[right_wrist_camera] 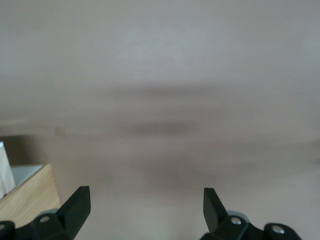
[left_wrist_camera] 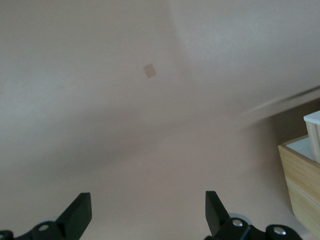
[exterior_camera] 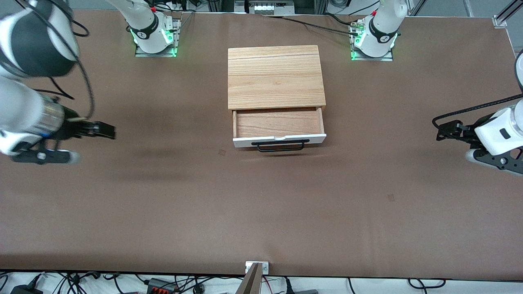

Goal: Pull top drawer with both arms simultaneously

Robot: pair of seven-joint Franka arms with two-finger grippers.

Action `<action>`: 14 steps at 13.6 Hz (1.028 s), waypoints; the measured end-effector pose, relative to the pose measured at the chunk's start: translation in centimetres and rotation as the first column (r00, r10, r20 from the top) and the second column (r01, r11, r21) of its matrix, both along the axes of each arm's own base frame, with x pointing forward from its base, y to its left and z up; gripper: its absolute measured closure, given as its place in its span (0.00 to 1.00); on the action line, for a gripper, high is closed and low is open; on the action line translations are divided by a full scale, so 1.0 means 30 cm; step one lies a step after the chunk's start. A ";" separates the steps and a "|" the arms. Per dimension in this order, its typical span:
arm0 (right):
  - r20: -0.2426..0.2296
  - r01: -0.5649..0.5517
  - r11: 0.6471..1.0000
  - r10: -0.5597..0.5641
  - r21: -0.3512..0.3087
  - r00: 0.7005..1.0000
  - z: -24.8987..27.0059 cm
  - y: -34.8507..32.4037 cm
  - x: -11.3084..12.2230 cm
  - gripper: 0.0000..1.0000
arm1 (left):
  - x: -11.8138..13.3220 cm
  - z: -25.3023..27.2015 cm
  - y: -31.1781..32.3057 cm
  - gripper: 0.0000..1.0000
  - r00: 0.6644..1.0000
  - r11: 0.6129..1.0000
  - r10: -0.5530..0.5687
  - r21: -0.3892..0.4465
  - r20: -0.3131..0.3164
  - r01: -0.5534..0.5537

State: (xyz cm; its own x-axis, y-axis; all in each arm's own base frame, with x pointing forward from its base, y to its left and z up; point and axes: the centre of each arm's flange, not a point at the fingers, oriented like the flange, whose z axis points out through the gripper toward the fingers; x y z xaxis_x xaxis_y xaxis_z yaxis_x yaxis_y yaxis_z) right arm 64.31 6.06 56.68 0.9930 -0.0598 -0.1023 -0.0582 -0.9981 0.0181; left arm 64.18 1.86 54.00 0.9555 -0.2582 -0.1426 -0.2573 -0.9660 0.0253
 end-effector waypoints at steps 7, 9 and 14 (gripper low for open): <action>0.052 0.052 0.998 -0.050 -0.044 0.997 0.137 -0.266 -0.076 0.00 | -0.047 0.106 0.009 0.00 0.974 0.967 0.224 0.131 -0.025 -0.219; 0.052 0.039 0.998 -0.037 -0.042 0.998 0.137 -0.292 -0.079 0.00 | -0.047 0.110 -0.034 0.00 0.976 0.969 0.218 0.128 -0.022 -0.213; 0.077 0.025 0.999 -0.022 -0.040 0.997 0.087 -0.283 -0.118 0.00 | -0.091 0.214 -0.071 0.00 0.977 0.970 0.212 0.116 0.021 -0.213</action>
State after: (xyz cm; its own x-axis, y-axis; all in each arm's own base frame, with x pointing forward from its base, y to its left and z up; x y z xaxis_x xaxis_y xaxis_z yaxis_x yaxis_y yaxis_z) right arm 60.78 -2.42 59.28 0.9960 -0.0860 -0.0231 -0.0847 -0.9950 0.0535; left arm 61.45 -0.27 60.41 0.9879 -0.0310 -0.1518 -0.0454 -0.9947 -0.0921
